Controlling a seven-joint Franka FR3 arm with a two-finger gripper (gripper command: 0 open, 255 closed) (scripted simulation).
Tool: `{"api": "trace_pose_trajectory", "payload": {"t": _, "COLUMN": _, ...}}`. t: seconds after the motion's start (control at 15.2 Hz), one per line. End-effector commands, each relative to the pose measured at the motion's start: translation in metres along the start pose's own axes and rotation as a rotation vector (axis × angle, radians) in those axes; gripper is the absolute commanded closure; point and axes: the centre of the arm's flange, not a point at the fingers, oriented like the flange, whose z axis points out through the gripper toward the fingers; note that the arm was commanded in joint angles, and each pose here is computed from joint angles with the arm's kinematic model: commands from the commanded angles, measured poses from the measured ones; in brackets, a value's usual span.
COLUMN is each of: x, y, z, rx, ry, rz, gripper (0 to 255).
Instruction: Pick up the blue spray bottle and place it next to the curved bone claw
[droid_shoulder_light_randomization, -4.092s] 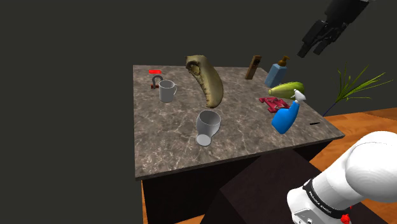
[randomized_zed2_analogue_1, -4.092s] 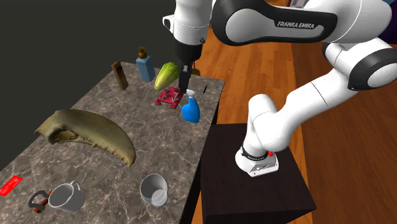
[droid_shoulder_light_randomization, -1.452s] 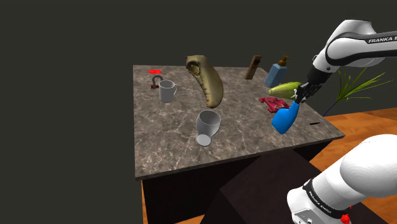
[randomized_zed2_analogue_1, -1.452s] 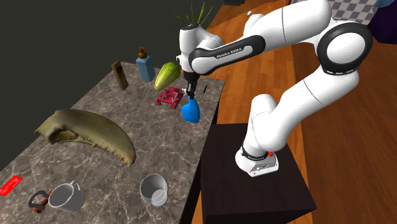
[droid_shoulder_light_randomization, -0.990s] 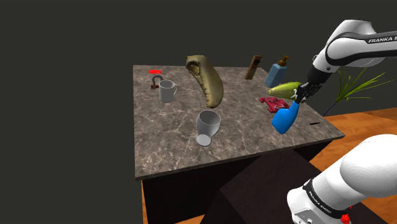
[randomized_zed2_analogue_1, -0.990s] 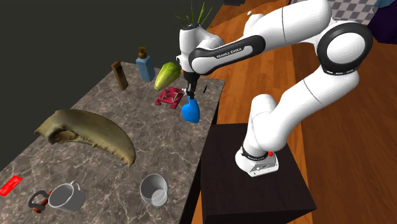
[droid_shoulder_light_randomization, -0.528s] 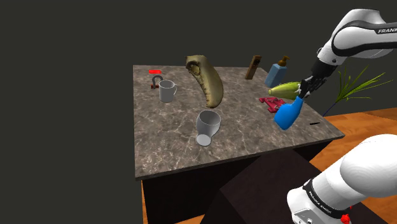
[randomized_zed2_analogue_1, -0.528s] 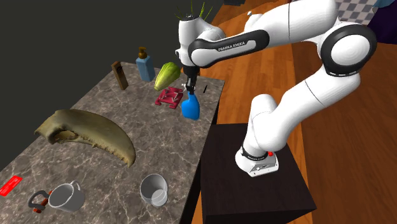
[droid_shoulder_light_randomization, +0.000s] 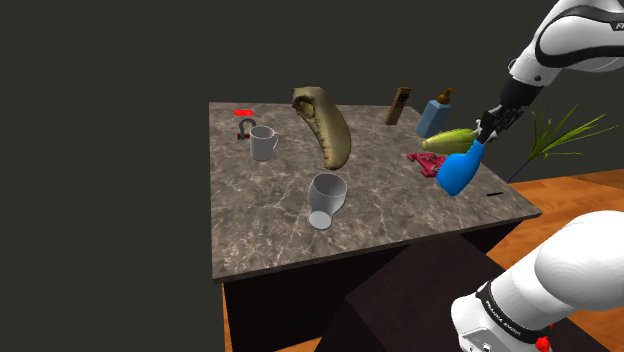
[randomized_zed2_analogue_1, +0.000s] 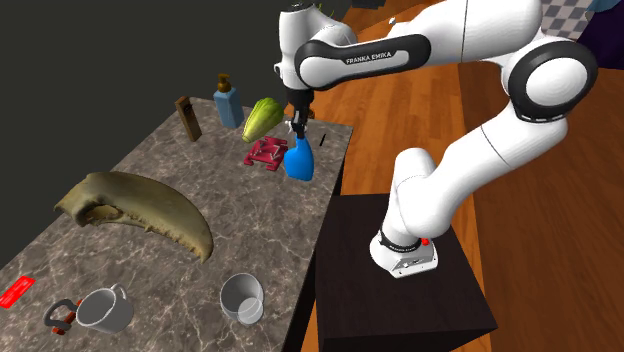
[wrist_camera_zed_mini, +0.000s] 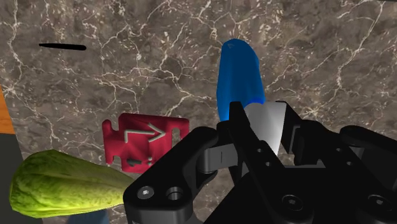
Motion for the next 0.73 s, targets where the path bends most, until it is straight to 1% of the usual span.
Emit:
{"api": "trace_pose_trajectory", "payload": {"t": 0.0, "x": -0.001, "y": 0.000, "z": -0.012, "rx": 0.000, "ry": 0.000, "rz": 0.000, "gripper": 255}}
{"api": "trace_pose_trajectory", "payload": {"t": 0.66, "x": -0.001, "y": 0.000, "z": -0.065, "rx": 0.000, "ry": 0.000, "rz": 0.000, "gripper": 255}}
